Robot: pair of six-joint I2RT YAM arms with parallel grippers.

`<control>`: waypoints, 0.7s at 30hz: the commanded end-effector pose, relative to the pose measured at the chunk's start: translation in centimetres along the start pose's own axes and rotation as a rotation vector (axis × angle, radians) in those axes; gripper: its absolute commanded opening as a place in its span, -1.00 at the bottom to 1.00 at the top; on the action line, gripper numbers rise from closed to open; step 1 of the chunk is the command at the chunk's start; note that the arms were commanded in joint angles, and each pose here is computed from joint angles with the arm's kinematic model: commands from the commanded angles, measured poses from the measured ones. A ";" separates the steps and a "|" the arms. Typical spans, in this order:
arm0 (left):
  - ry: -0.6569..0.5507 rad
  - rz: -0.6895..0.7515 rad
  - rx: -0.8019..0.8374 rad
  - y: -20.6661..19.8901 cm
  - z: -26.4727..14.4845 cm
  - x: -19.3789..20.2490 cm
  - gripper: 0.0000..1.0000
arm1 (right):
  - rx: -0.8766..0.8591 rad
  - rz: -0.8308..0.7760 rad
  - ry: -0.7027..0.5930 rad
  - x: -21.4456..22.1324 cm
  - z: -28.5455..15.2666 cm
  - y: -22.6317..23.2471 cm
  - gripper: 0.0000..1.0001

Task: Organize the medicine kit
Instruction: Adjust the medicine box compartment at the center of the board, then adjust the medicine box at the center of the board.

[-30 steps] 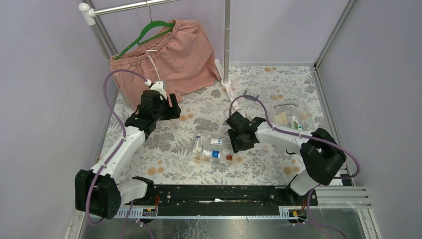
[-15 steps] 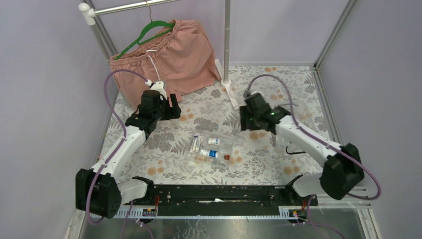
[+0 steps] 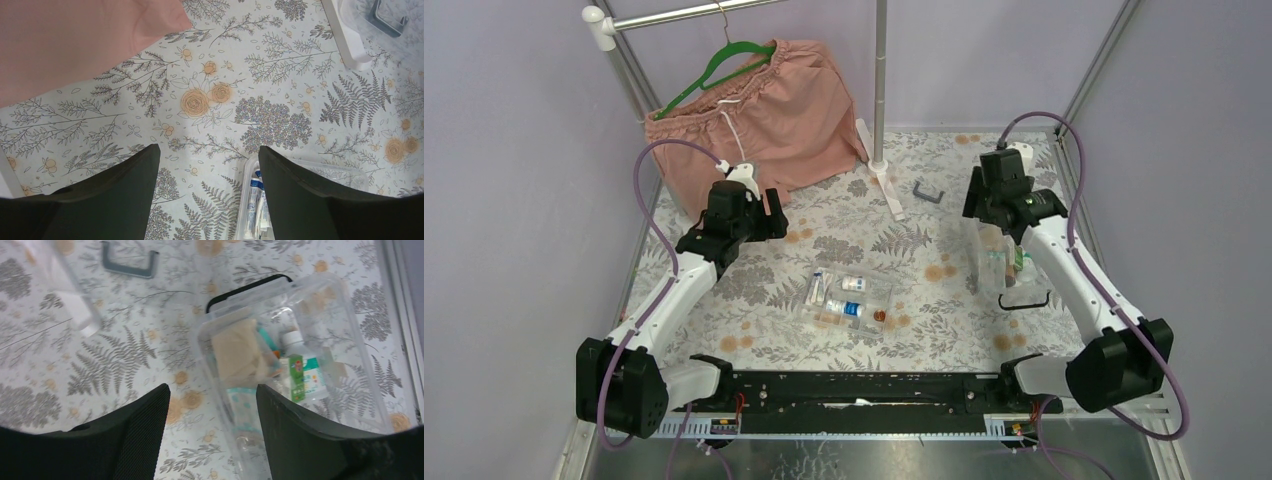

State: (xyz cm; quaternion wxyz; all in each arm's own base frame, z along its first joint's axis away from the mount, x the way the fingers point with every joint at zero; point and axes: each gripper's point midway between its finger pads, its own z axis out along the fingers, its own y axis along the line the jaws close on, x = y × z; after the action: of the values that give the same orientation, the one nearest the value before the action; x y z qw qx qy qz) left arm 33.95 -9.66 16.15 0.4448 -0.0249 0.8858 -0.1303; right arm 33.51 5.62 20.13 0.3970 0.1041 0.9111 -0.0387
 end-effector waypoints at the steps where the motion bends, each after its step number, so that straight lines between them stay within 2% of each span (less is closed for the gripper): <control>1: -0.044 -0.007 0.020 -0.3 0.1 -1.1 0.61 | 0.054 -0.019 0.070 1.0 1.8 -1.9 0.45; 7: -0.040 -0.008 0.027 -0.4 0.1 -1.0 0.61 | -0.055 -0.048 0.189 3.3 3.7 0.5 0.45; 14: -0.041 -0.007 0.028 -0.4 0.1 -1.1 0.61 | -0.167 -0.088 0.301 5.9 3.8 2.3 0.43; 21: -0.037 -0.006 0.024 -0.4 0.2 -1.1 0.61 | -0.300 -0.248 0.341 8.3 2.7 5.5 0.43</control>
State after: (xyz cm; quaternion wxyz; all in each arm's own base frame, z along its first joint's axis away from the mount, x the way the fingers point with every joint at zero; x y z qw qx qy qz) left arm 33.89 -9.83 16.16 0.4435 -0.0225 0.8858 -0.1347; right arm 32.65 8.71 12.76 0.2620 0.0158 0.9644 0.0318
